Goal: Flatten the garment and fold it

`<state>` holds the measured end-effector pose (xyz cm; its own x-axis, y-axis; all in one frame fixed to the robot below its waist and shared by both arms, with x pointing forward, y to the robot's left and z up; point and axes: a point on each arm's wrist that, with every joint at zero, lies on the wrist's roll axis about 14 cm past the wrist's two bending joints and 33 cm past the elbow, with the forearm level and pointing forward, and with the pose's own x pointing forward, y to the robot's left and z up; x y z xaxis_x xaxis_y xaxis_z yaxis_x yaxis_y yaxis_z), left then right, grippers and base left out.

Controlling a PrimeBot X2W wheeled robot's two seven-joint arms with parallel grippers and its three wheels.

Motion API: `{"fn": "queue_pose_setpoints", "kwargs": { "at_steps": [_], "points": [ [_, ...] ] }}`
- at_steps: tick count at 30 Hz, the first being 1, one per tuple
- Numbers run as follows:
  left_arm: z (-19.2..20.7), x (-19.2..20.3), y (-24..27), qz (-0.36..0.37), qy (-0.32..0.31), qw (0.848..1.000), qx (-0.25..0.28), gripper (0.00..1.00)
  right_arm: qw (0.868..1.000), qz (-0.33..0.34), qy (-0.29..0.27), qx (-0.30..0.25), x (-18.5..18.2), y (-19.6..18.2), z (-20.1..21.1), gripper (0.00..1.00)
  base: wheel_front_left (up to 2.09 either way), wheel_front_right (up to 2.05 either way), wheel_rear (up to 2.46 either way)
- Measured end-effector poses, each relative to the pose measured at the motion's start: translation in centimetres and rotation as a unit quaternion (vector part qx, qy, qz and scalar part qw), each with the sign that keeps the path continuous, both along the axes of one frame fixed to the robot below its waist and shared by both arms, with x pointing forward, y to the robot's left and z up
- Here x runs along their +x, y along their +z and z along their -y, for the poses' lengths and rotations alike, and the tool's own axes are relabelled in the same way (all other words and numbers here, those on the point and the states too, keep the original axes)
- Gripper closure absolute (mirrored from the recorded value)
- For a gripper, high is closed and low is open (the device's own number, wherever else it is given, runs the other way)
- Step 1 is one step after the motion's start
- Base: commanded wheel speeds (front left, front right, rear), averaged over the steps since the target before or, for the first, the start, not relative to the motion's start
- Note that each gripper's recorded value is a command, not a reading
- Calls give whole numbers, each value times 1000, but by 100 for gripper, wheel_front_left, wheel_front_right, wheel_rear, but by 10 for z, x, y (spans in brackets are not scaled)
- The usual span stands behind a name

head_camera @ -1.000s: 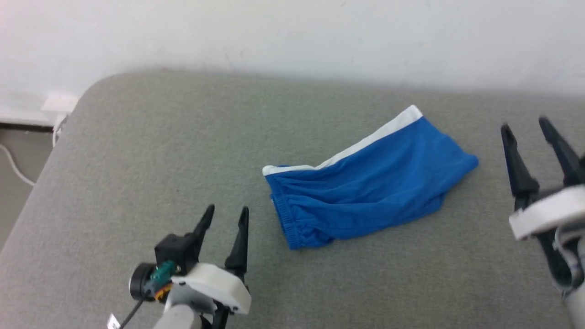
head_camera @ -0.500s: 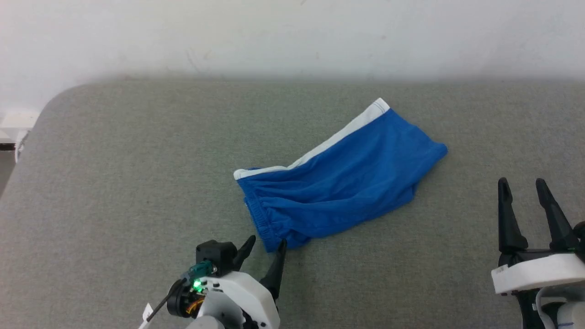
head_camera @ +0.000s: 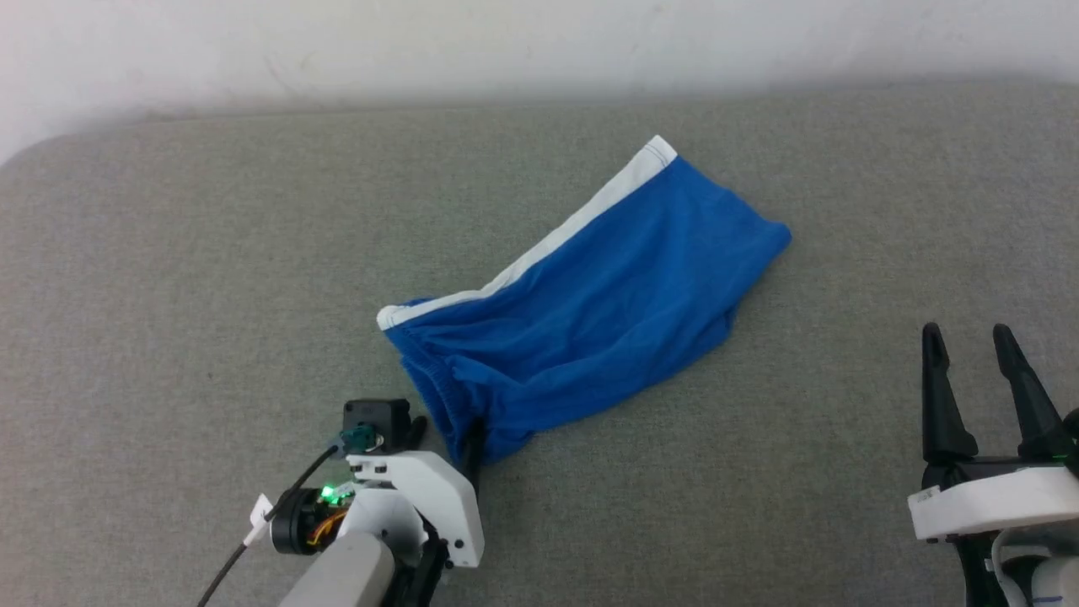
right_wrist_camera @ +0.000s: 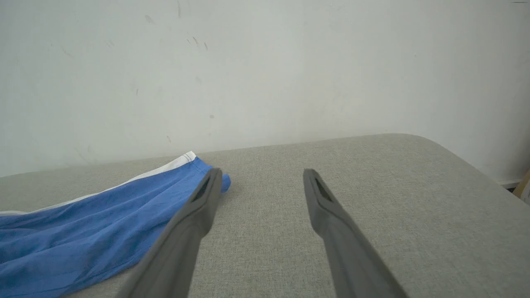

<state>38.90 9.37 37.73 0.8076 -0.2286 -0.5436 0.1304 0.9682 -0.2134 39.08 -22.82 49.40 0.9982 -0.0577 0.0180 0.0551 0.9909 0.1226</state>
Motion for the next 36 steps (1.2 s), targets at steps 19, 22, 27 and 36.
{"fn": "queue_pose_setpoints", "kwargs": {
  "at_steps": [19,22,27,36],
  "points": [
    [-17,-8,33,88,28,996,-2,100,981,-143,132,4,35,-28,-54,0,0,0,0],
    [-22,-7,46,112,32,993,-1,100,971,-178,158,-1,55,-28,-66,0,0,0,0],
    [-25,-9,52,126,30,992,1,100,952,-250,177,-9,87,-44,-80,0,0,0,0],
    [-23,-7,49,121,34,992,-5,100,912,-356,194,-65,112,-106,-100,0,0,0,0]
  ]
}}
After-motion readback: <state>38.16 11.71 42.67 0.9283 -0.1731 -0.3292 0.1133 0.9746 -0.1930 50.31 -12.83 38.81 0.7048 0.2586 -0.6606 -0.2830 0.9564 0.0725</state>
